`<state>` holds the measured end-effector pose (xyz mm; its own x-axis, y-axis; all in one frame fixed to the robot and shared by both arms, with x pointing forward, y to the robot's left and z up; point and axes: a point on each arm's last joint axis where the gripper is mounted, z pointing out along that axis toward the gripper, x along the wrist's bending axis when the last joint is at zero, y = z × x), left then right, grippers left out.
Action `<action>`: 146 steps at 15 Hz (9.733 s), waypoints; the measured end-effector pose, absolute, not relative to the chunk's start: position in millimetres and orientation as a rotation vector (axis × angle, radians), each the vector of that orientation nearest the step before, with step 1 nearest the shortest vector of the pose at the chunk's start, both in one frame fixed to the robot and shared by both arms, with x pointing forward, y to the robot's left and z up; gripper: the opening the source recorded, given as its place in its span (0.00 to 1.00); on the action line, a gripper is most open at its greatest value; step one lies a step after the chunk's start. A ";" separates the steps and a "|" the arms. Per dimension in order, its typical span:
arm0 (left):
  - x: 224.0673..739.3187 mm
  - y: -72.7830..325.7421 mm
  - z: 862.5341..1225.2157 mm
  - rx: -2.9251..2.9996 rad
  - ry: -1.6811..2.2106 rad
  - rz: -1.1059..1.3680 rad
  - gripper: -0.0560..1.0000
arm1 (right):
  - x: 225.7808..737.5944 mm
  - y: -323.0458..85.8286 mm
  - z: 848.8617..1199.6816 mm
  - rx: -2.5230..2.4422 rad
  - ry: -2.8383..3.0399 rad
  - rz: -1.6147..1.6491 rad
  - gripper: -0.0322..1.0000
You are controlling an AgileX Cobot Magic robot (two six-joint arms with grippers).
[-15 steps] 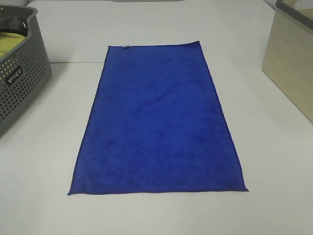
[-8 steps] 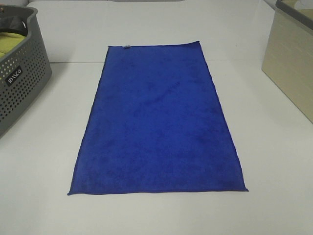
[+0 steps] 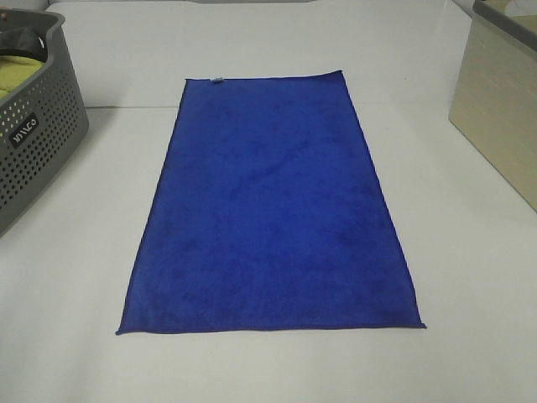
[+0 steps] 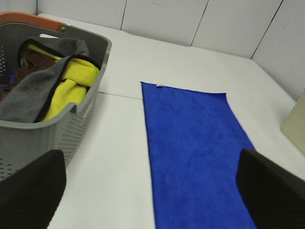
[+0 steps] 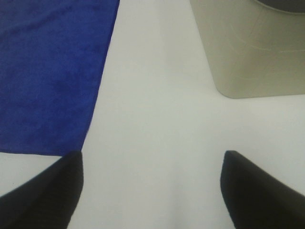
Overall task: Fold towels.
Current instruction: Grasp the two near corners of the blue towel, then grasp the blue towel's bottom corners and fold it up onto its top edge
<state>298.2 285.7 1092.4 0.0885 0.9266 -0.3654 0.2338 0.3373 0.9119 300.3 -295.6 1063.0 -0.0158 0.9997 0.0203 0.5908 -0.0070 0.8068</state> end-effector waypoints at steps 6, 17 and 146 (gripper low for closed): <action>382.5 272.3 1049.8 1.181 1.775 0.221 0.88 | 407.0 -298.0 1064.1 2.037 1.948 0.590 0.77; 455.6 253.2 918.6 1.560 1.960 -0.369 0.84 | 509.9 -319.6 967.3 2.493 2.164 0.767 0.69; 676.9 152.7 874.8 1.803 1.967 -0.205 0.65 | 713.8 -219.6 877.7 2.296 2.571 0.626 0.70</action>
<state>676.9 152.7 874.8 -0.0343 0.9033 -0.4276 0.9720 0.1296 0.1958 713.8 -219.6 877.7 -0.1044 0.8674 0.4865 0.9940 0.1073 0.0220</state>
